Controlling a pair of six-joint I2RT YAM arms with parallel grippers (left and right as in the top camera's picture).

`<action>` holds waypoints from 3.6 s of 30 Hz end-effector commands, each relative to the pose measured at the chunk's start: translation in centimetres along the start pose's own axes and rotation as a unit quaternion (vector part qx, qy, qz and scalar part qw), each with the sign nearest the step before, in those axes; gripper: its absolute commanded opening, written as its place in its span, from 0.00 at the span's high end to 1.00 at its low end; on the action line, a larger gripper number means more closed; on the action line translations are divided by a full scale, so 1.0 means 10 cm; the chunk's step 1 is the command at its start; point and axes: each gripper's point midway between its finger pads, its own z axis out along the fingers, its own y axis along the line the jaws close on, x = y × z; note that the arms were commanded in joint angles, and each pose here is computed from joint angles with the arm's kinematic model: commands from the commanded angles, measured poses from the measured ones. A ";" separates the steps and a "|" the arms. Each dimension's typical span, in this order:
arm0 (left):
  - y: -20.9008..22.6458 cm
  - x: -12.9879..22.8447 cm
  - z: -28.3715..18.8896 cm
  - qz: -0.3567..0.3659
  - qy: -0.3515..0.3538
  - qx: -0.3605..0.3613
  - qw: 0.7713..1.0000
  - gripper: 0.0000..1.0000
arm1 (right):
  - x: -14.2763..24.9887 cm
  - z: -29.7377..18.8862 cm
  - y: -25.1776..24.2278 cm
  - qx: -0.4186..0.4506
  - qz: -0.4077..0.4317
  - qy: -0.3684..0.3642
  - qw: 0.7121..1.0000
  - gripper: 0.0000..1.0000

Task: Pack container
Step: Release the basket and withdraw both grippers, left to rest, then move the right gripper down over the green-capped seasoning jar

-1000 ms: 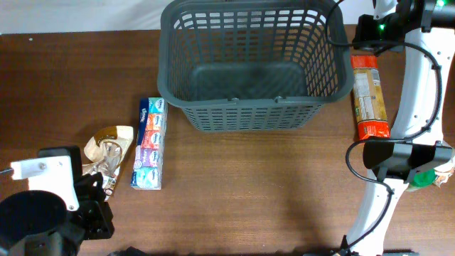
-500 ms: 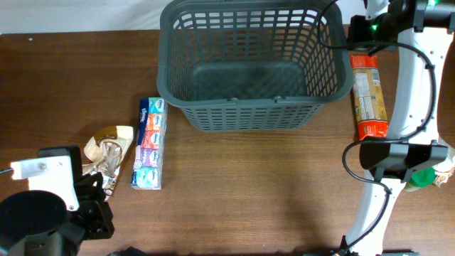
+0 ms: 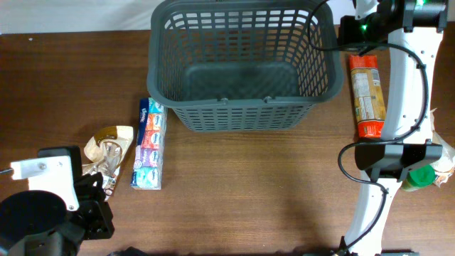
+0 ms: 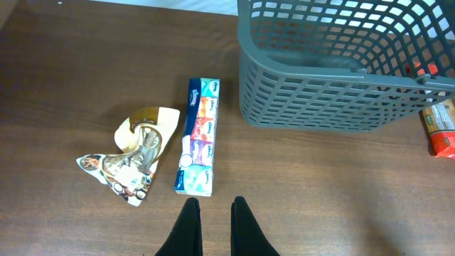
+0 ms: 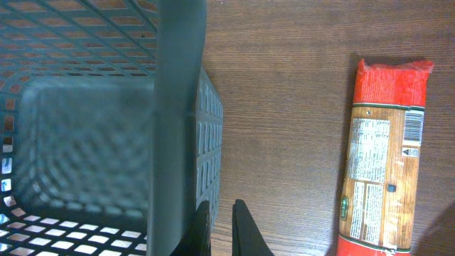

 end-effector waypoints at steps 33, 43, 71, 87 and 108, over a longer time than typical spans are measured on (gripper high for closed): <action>0.23 -0.11 -0.02 -0.003 -0.031 -0.066 0.997 0.83 | 0.04 -0.84 -0.08 0.086 0.037 -0.068 0.993 0.96; 0.69 -0.33 -0.18 0.019 -0.093 -0.208 0.973 0.61 | 0.37 -2.19 -0.13 0.141 0.092 -0.193 0.967 0.60; 0.75 -0.36 -0.21 0.017 -0.103 -0.228 0.968 0.00 | 2.48 -1.78 -1.36 0.236 0.399 0.042 0.885 0.01; 0.75 -0.36 -0.21 0.017 -0.103 -0.228 0.968 0.00 | 2.60 -1.41 -1.79 0.233 0.475 0.058 0.847 0.01; 0.75 -0.36 -0.21 0.017 -0.103 -0.228 0.968 0.00 | 3.01 -1.05 -1.97 0.283 0.481 0.112 0.822 0.01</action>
